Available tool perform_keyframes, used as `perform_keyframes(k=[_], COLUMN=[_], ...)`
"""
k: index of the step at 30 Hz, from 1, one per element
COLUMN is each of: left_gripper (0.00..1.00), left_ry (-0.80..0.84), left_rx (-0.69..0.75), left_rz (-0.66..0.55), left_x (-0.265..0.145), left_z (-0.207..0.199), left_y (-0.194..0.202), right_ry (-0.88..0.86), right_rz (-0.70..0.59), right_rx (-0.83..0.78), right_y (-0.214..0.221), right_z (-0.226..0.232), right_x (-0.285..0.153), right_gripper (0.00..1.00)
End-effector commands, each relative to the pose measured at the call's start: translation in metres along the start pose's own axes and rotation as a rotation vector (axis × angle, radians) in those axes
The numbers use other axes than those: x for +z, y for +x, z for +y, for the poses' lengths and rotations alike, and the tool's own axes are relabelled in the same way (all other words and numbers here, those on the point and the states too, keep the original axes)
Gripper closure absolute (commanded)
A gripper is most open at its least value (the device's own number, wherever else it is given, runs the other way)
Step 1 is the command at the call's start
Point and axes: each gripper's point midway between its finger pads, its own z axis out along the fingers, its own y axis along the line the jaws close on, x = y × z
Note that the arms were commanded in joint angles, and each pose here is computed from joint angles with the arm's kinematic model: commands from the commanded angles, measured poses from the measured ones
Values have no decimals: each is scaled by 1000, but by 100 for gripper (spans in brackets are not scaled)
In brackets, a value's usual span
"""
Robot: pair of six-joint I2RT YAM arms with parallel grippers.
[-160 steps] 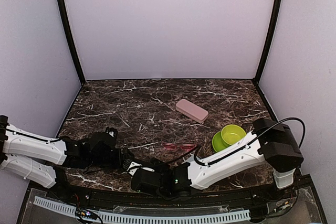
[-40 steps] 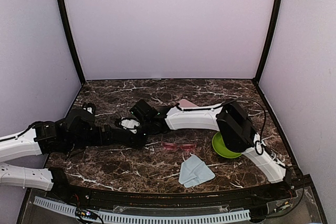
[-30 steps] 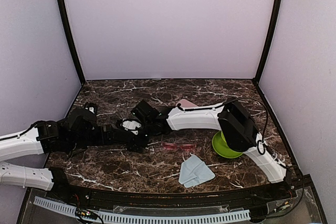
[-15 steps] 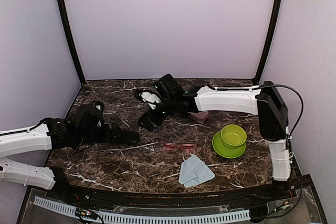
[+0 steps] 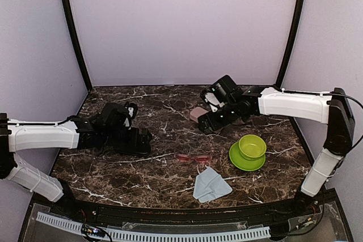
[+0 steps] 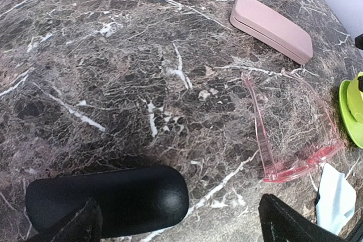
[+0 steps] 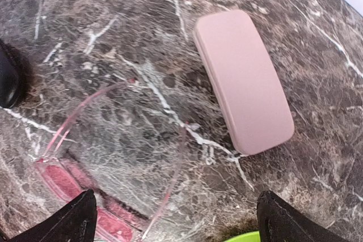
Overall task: Organize the sunglasses
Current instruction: Pick up the sunglasses case from the center of the board.
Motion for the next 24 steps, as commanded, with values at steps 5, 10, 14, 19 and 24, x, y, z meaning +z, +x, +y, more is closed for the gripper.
perform_keyframes(k=[5,10,14,19,24], left_gripper=[1,1,1,1,1], left_ry=[82,93,94,96,93], left_rx=[37,28,28,32,30], left_rz=[-10,-8,-8,-5,-2], left_x=[9,8,8,9,9], left_z=[-23,-24,-23,-23,-22], left_y=[-19,-17,-15,-13,-11], right_ry=[148,151,154,117,21], right_rz=[39,125,161,178,193], right_rx=[20,-28,-53,-70,-84], right_y=[0,3,2,2,4], right_z=[-65,-84,-92,-91,-87], right_x=[34,71,90,107,121], right_gripper=[0,0,0,0,1])
